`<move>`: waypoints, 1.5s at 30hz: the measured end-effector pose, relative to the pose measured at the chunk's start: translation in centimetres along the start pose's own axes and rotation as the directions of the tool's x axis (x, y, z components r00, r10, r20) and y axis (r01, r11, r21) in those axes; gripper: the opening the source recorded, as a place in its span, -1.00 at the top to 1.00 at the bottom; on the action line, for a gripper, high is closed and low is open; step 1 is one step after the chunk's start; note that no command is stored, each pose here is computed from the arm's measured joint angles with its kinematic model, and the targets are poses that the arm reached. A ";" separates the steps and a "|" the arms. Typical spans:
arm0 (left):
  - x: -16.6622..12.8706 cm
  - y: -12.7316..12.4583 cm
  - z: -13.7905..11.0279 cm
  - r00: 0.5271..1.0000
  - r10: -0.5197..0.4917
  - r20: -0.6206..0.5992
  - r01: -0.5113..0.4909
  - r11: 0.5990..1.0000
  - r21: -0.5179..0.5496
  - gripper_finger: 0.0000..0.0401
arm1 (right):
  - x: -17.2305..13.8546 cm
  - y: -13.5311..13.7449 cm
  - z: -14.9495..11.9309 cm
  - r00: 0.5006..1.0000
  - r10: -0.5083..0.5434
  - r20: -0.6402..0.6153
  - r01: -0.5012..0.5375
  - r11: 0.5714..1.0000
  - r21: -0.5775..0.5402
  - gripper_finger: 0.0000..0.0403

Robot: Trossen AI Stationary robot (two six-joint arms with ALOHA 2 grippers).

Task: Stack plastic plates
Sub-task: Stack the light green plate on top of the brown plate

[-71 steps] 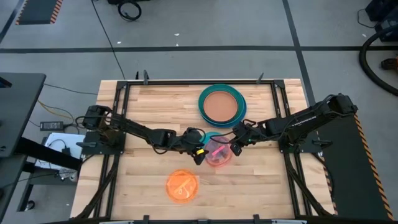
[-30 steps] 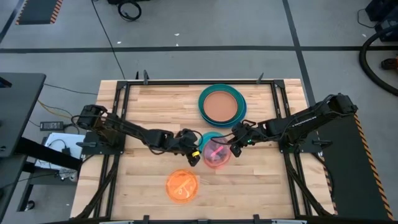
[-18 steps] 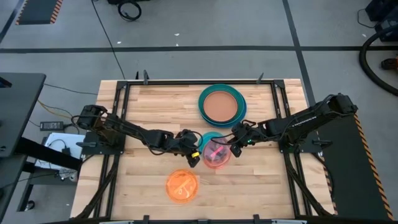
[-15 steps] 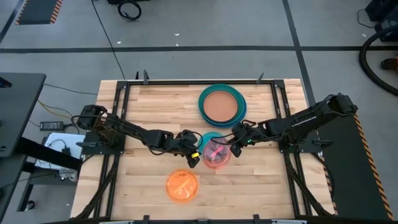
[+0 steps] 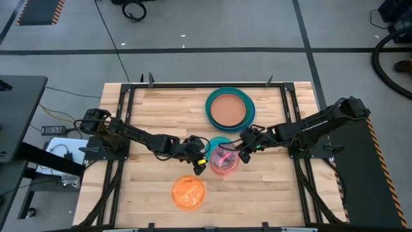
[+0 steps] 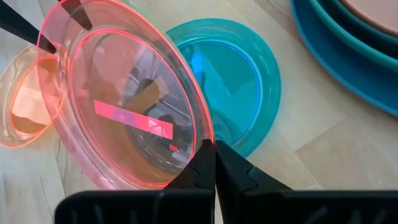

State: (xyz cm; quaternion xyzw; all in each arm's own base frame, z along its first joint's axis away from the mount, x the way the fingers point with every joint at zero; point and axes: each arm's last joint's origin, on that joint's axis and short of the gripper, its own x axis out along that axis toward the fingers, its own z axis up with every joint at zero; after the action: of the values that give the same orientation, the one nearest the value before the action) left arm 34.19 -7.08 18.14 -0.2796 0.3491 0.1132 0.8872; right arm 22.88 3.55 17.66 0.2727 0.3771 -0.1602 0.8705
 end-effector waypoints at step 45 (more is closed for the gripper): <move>2.2 3.4 2.4 0.992 0.095 0.088 -0.097 0.995 0.014 0.96 | -0.1 -0.2 -0.3 0.998 -0.057 0.012 0.057 0.997 -0.053 0.80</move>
State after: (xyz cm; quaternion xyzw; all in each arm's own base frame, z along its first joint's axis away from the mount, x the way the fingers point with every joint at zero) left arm 35.73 -2.94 16.67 -0.2491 0.3241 0.1647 0.8977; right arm 22.58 3.59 17.48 0.2377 0.3844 -0.1762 0.8745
